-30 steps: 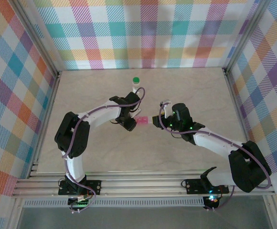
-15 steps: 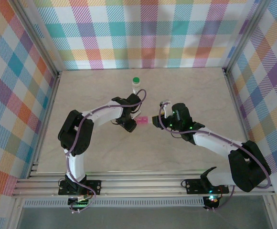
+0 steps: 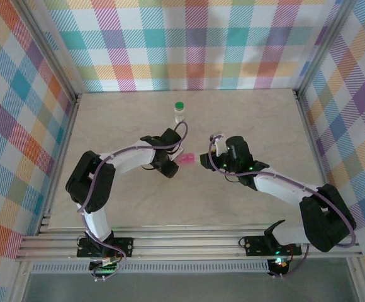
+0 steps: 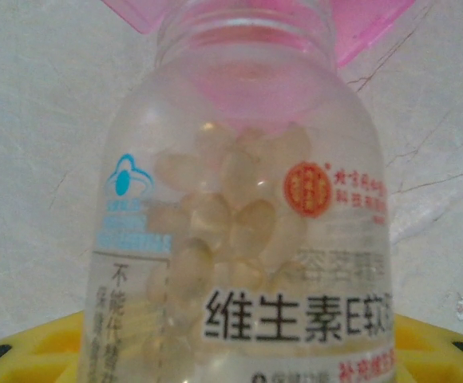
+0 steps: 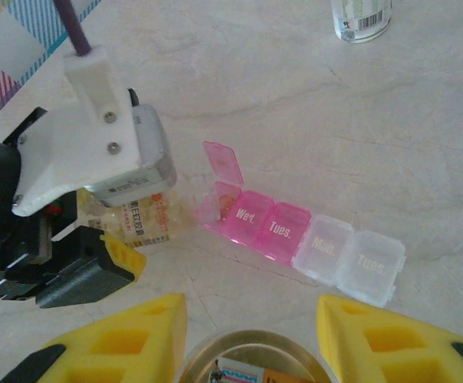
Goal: Sort the pills into containers
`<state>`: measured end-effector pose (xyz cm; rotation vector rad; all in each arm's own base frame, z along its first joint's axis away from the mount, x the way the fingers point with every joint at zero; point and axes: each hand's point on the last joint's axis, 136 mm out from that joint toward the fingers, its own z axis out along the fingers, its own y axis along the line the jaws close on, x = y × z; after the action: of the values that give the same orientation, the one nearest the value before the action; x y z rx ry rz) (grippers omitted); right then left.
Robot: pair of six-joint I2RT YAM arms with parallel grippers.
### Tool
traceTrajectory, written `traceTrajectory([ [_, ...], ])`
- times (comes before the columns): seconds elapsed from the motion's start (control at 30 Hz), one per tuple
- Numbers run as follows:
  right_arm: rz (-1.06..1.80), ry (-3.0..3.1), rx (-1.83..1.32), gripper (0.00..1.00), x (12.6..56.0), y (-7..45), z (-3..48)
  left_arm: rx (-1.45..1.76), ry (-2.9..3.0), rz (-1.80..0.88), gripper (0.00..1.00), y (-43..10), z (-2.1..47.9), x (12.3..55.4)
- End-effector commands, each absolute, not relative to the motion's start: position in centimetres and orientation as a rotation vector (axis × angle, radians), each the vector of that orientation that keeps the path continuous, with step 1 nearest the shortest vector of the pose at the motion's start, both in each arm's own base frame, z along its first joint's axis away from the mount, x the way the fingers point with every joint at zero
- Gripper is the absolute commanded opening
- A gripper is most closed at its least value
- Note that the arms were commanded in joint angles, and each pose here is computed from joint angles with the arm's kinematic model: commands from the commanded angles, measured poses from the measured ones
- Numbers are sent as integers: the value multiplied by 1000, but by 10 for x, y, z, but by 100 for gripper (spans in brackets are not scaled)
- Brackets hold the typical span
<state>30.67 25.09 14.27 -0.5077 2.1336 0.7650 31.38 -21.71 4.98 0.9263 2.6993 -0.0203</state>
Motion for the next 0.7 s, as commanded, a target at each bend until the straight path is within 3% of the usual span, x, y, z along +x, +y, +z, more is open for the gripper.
traceTrajectory([
  [0.0,802,2091,-522,11,312,259,157,840,2568,-137,0,-229,77,328],
  [0.37,946,2029,-522,11,298,268,194,742,2254,-378,0,-238,107,325],
  [0.67,1131,1872,-534,11,277,276,295,654,1554,-623,0,-238,241,284],
])
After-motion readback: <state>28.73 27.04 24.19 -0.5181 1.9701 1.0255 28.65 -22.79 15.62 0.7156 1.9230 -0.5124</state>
